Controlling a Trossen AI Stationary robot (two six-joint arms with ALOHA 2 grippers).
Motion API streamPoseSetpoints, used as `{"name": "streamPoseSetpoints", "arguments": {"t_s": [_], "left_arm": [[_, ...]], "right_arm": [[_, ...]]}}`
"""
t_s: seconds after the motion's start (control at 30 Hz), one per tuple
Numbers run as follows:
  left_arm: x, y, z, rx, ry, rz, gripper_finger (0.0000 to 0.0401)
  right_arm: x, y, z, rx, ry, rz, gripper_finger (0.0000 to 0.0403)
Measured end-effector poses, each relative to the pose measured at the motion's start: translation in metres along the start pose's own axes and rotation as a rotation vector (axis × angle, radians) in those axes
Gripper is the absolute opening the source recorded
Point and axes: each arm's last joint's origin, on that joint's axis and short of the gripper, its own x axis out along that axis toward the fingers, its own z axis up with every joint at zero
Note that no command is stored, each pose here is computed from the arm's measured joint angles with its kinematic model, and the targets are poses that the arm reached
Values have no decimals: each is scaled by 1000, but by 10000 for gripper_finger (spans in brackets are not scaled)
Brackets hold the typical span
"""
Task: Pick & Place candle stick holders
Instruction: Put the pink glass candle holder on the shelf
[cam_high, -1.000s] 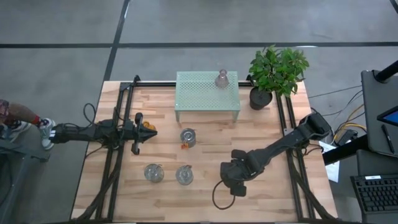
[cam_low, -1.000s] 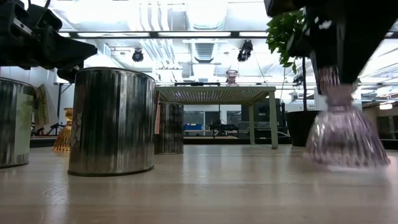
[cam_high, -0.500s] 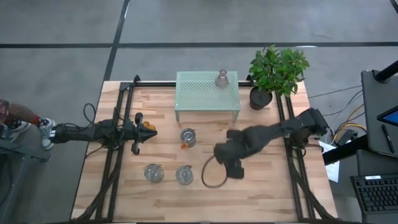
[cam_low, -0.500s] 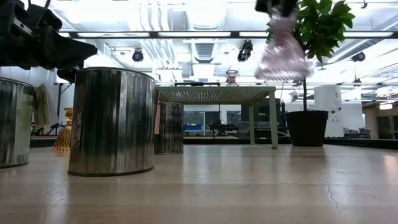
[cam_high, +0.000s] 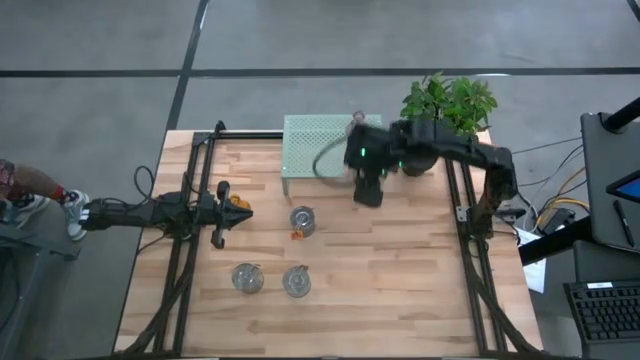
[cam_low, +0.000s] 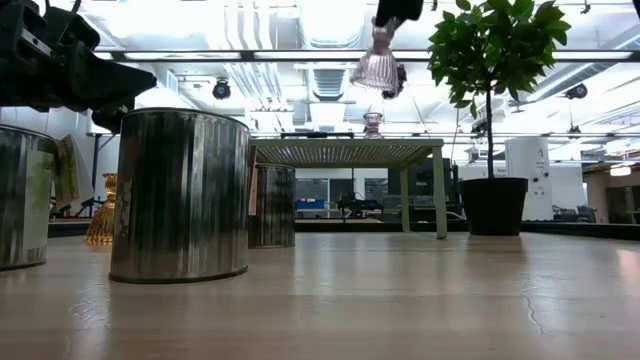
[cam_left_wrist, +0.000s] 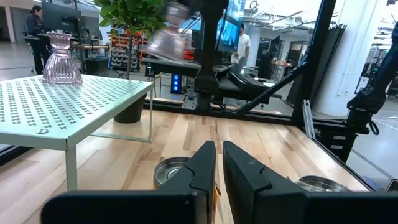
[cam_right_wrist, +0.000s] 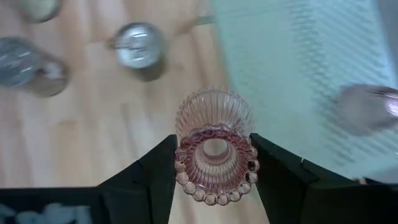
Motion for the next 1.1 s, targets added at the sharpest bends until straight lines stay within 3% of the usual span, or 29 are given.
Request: {"name": "streamPoseSetpoints", "arguments": {"t_s": [0.2,0.4,1.1], "left_arm": [[0,0,0,0,0,0,35],[0,0,0,0,0,0,35],[0,0,0,0,0,0,35]], "right_arm": [[4,-48,0,97,21,-54,182],[8,-72,-1,138,30,-64,182],[56,-91,-16,176,167,-88,182]]}}
